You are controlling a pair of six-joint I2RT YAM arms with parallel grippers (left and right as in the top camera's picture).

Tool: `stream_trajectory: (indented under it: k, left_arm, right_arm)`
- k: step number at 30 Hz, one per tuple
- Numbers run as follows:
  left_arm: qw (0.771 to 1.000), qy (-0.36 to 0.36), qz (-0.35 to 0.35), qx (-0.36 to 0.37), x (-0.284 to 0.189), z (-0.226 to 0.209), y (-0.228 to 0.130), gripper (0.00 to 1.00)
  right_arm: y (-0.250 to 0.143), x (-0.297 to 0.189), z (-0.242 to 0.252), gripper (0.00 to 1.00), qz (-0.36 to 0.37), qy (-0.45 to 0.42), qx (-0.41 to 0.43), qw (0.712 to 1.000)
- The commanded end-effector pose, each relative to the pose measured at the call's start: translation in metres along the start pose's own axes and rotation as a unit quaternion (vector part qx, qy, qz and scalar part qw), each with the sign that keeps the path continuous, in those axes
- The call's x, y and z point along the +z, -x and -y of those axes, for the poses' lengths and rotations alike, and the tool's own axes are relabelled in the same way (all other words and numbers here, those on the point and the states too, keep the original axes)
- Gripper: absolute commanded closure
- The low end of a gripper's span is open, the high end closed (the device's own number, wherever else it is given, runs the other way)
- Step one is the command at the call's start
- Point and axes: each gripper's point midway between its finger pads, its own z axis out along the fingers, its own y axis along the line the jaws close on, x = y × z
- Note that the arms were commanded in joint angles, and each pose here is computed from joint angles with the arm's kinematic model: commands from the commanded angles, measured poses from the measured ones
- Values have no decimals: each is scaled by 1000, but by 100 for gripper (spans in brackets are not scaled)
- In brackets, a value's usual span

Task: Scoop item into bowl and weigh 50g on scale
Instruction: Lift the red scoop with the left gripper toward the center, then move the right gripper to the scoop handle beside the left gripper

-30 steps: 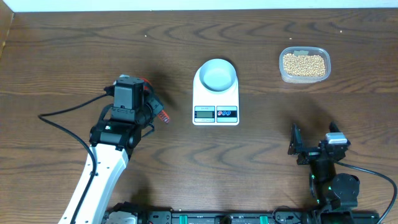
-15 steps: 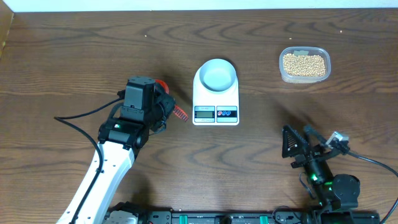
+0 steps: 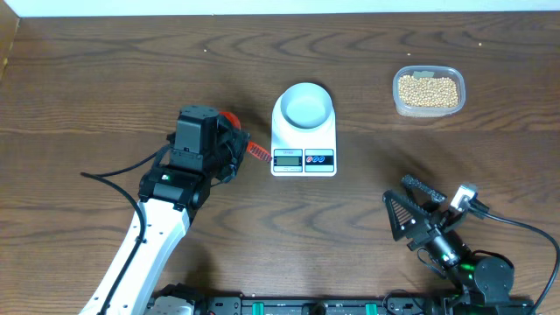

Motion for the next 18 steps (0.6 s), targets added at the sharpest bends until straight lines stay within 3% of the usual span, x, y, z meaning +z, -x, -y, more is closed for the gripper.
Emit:
stream_trajectory:
  k: [1,7,18]
  left_arm:
    - [999,-20,-9,-27,-2,13,-3,93]
    - [999,-25,-7,-33,-2,16,-2,93]
    - [999,-38,-2,-33,-3,22,1,93]
  right_arm:
    - [-7,-1,-7,1,-21,20,4,1000]
    - [-16,1,-10,1,-58,23,14,998]
    - [7,42,-58,1,-153,58,-103,981]
